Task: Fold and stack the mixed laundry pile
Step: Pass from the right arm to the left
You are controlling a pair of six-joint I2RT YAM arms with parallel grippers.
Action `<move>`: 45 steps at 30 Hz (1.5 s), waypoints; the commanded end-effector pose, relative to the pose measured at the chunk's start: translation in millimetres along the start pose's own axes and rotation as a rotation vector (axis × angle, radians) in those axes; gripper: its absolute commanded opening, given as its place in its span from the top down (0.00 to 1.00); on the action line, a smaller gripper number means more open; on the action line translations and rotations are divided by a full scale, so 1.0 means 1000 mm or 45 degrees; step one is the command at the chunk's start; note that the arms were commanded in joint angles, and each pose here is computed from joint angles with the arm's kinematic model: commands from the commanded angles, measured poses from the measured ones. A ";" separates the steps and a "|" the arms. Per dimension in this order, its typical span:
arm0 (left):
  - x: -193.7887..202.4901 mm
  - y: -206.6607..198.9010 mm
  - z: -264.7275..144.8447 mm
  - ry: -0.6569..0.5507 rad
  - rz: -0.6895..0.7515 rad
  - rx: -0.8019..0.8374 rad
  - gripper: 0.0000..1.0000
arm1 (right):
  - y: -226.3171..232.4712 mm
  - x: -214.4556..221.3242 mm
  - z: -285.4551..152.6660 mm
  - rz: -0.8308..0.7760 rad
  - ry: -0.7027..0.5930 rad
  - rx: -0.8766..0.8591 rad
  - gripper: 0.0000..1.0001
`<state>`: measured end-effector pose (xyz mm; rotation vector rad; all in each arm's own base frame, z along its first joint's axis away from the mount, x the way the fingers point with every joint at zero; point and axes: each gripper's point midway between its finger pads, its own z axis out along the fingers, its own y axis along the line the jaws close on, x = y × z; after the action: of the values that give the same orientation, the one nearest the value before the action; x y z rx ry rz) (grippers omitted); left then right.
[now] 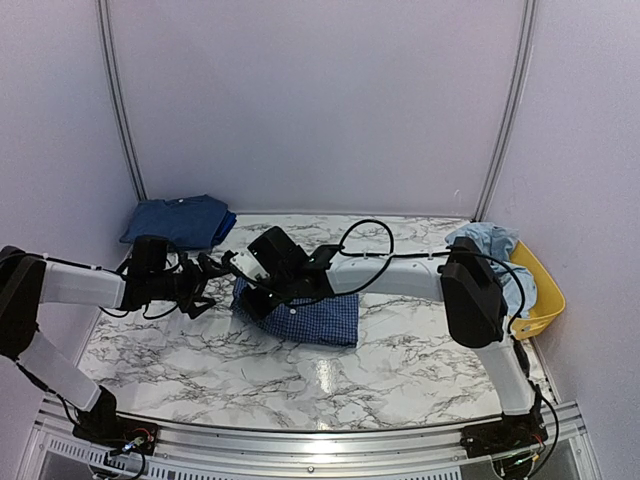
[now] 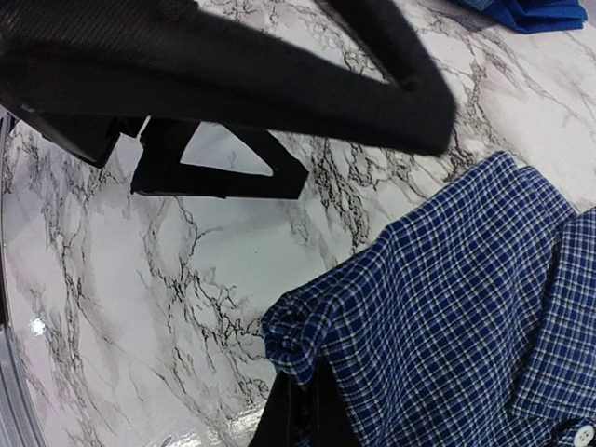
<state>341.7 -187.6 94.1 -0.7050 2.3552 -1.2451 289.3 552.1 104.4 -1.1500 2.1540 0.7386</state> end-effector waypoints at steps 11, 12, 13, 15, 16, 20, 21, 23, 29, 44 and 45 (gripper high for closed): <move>0.028 -0.006 0.053 0.120 0.020 0.003 0.11 | 0.003 -0.048 -0.008 0.009 -0.146 -0.032 1.00; 0.029 -0.006 0.056 0.130 0.022 0.004 0.14 | 0.005 -0.048 -0.007 0.008 -0.148 -0.045 1.00; 0.029 -0.004 0.059 0.138 0.021 0.006 0.17 | 0.007 -0.048 -0.007 0.005 -0.147 -0.057 1.00; 0.030 0.001 0.063 0.148 0.011 0.003 0.26 | 0.011 -0.046 -0.009 -0.005 -0.135 -0.084 0.93; 0.030 0.003 0.065 0.149 0.008 0.004 0.32 | 0.012 -0.045 -0.013 -0.007 -0.127 -0.093 0.87; 0.029 0.017 0.068 0.125 -0.002 -0.035 0.52 | 0.011 -0.038 -0.047 0.040 -0.140 -0.123 0.66; 0.030 0.020 0.069 0.123 -0.004 -0.047 0.55 | 0.008 -0.036 -0.060 0.067 -0.152 -0.126 0.63; 0.030 0.027 0.070 0.120 -0.009 -0.066 0.58 | -0.001 -0.020 -0.086 0.147 -0.158 -0.121 0.60; 0.029 0.026 0.075 0.118 0.065 -0.067 0.49 | -0.062 0.066 -0.108 0.469 -0.027 0.028 0.59; -0.011 0.036 0.107 0.156 0.527 -0.550 1.00 | -0.123 0.123 -0.170 0.680 -0.043 0.182 0.59; -0.018 0.037 0.104 0.151 0.567 -0.617 1.00 | -0.126 0.126 -0.174 0.680 -0.041 0.191 0.59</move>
<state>407.0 -260.3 26.4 -0.3392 2.5810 -0.9556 288.5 321.5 88.5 -0.5089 2.5168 0.8113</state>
